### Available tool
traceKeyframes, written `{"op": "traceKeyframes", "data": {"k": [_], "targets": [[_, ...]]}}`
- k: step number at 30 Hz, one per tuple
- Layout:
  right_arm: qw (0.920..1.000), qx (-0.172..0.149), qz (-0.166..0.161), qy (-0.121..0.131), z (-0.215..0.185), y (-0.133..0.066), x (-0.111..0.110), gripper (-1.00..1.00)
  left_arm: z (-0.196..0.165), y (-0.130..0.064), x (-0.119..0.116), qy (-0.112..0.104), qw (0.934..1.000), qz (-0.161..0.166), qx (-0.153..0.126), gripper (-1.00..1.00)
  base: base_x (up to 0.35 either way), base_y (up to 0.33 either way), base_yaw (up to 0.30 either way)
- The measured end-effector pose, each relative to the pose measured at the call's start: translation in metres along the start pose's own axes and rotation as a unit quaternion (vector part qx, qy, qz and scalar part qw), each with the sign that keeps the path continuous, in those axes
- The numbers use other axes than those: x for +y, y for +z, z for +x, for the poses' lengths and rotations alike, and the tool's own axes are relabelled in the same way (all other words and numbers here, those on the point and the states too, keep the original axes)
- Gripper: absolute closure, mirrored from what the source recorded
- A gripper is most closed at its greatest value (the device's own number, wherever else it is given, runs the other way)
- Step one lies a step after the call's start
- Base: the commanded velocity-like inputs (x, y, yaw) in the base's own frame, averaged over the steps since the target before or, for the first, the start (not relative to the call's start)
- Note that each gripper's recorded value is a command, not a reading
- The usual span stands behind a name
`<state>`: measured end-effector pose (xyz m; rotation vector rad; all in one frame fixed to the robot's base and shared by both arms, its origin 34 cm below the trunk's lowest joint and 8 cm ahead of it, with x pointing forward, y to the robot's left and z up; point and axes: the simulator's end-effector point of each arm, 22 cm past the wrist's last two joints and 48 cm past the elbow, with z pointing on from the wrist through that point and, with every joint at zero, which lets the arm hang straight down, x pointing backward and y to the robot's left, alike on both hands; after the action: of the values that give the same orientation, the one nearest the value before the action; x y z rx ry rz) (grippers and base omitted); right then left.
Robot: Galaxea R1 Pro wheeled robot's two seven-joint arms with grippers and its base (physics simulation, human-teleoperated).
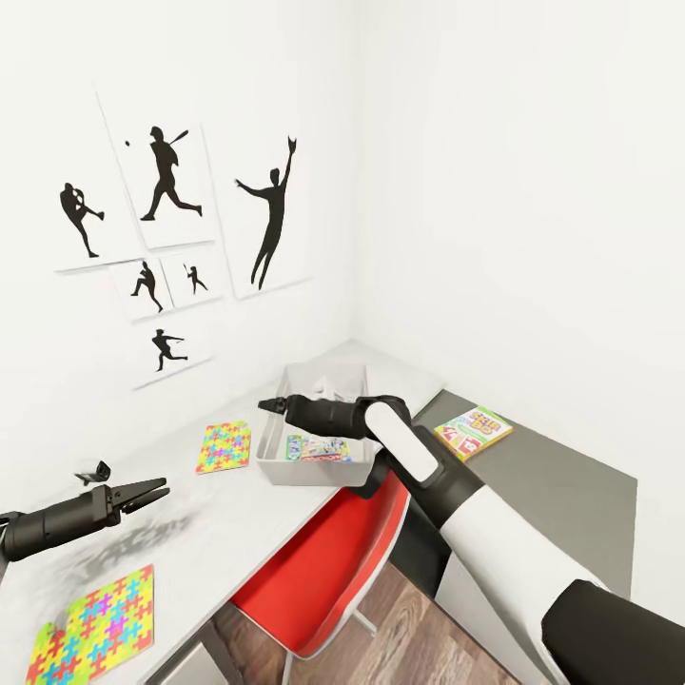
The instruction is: Put all the toys in the child's room - the three board games (two on the bed and one on the table), the two jigsaw puzzles on the table, and the tennis ball on the table - inside the toy box on the table in the child's room.
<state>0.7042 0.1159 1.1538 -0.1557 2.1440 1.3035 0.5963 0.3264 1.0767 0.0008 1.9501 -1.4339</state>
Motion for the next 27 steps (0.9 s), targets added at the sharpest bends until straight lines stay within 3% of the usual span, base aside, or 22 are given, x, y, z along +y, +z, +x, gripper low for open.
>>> {"op": "traceKeyframes", "data": {"k": [12,19,27], "targets": [[0.9995,-0.006,-0.026,-0.015,-0.001,-0.005,0.025,-1.0,-0.001,-0.001,0.001,0.0,1.0,-0.003,0.001,-1.0,-0.009,0.0,0.0],[0.9996,-0.007,-0.028,0.0,0.014,-0.005,0.02,-1.0,-0.002,-0.002,0.001,0.002,1.0,-0.004,0.001,-1.0,-0.21,0.0,0.0],[0.9999,-0.003,-0.015,0.001,0.019,-0.007,0.01,-1.0,-0.002,-0.002,0.0,0.003,1.0,-0.003,0.001,-1.0,-0.048,0.0,0.0]]}}
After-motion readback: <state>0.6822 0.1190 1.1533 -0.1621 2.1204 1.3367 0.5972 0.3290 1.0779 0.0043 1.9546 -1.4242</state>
